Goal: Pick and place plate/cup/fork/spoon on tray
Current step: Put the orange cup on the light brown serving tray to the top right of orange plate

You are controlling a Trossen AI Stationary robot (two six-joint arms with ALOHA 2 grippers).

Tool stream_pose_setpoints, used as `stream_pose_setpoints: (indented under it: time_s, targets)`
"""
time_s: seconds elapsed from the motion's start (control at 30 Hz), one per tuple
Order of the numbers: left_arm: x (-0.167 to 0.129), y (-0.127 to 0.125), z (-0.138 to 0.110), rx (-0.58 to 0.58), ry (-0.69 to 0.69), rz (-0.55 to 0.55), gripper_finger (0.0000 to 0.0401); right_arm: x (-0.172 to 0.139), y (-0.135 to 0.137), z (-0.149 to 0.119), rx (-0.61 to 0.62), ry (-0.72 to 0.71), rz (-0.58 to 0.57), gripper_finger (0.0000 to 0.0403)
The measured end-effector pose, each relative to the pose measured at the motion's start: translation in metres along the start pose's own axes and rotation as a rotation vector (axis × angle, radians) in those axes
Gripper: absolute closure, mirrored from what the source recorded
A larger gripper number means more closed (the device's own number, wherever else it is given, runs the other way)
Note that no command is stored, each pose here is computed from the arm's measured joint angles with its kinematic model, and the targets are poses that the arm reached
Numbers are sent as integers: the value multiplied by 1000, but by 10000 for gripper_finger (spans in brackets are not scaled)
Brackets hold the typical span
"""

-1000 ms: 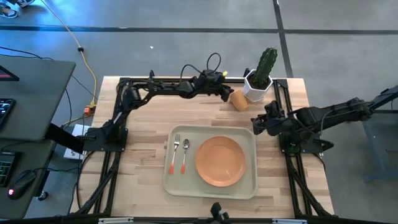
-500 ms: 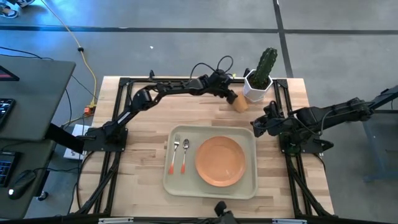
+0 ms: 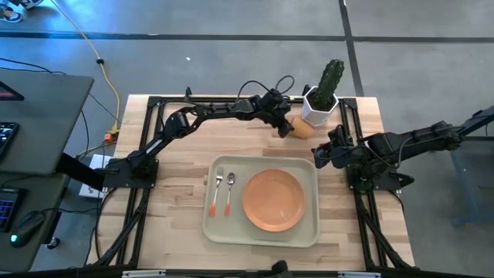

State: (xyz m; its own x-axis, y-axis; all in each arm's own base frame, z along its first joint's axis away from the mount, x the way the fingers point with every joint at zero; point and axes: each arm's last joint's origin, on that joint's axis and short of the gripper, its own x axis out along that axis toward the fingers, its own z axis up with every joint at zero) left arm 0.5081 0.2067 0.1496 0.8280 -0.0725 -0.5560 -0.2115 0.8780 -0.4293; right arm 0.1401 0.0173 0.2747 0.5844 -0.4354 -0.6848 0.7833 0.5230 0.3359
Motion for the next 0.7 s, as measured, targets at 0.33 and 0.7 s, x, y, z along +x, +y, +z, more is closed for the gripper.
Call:
stream_pose_setpoints:
  time_s: [0.33, 0.7]
  targets:
    - [6, -22, -12, 128, 97, -100, 397, 0, 2, 1, 11, -9, 12, 199]
    - [-30, -83, 4, 410, 140, 31, 399, 0, 3, 2, 16, -41, 13, 199]
